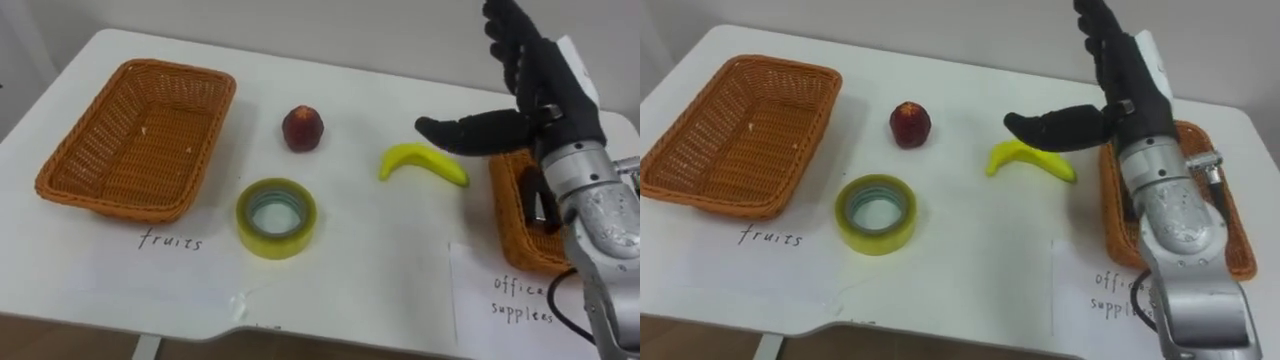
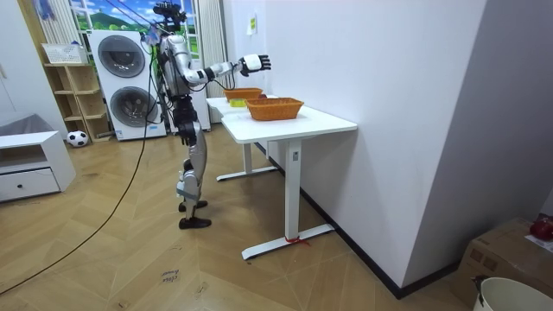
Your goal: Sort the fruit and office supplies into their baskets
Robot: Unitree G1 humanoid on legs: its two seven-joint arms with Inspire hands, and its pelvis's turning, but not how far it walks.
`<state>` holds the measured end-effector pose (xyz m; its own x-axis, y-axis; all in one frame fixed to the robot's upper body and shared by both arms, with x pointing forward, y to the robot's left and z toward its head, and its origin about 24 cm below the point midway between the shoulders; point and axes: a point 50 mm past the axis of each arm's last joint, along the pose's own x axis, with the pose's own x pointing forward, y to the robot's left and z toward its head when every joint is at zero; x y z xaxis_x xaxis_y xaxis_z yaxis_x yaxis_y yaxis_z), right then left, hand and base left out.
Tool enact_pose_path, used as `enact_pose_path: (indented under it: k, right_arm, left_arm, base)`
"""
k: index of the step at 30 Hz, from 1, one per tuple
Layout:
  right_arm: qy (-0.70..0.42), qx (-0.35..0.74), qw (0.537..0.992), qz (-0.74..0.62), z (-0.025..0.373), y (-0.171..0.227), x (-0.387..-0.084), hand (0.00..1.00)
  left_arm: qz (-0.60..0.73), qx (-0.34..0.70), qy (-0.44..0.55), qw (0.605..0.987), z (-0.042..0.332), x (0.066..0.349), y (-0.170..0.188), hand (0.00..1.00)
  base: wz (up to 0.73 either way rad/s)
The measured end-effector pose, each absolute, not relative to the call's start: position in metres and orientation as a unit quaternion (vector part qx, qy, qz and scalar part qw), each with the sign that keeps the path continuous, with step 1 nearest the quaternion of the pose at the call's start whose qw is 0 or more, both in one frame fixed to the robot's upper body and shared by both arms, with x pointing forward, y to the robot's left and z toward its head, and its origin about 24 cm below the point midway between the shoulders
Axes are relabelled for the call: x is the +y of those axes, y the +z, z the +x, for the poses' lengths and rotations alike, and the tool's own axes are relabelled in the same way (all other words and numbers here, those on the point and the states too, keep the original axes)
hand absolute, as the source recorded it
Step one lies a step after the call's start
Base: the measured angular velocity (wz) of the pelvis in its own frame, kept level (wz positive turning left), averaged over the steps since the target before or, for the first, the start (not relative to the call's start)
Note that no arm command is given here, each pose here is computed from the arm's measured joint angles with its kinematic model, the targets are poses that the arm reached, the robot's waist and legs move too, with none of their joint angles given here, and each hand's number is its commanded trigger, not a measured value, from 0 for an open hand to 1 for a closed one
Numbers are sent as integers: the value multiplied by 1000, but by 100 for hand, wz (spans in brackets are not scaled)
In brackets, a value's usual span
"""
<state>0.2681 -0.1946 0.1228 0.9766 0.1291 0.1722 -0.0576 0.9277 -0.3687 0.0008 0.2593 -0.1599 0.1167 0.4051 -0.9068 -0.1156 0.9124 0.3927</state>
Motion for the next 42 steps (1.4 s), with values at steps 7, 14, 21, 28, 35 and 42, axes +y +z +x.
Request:
enact_pose_path:
  k: [7, 14, 21, 28, 35, 42]
  right_arm:
    - [93, -109, 975, -171, 273, 124, -169, 0]
    - [137, -111, 969, -170, 272, 119, -141, 0]
    - [149, -119, 969, -157, 275, 122, -130, 0]
    - [164, -118, 966, -159, 277, 121, -121, 0]
    - [154, -105, 970, -156, 281, 114, -119, 0]
    - [156, -78, 968, -178, 283, 99, -116, 0]
  left_arm:
    - [115, 648, 172, 733, -2, 258, -161, 0]
    - [133, 646, 151, 736, 2, 253, -162, 0]
    - [132, 642, 147, 741, 6, 252, -162, 0]
    - [129, 645, 144, 739, 7, 250, -163, 0]
    - [126, 637, 144, 747, 15, 246, -163, 0]
    - [132, 628, 138, 754, 21, 245, -162, 0]
  base:
    - [2]
    - [0]
    - [5]
    - [0]
    - [0]
    - [6]
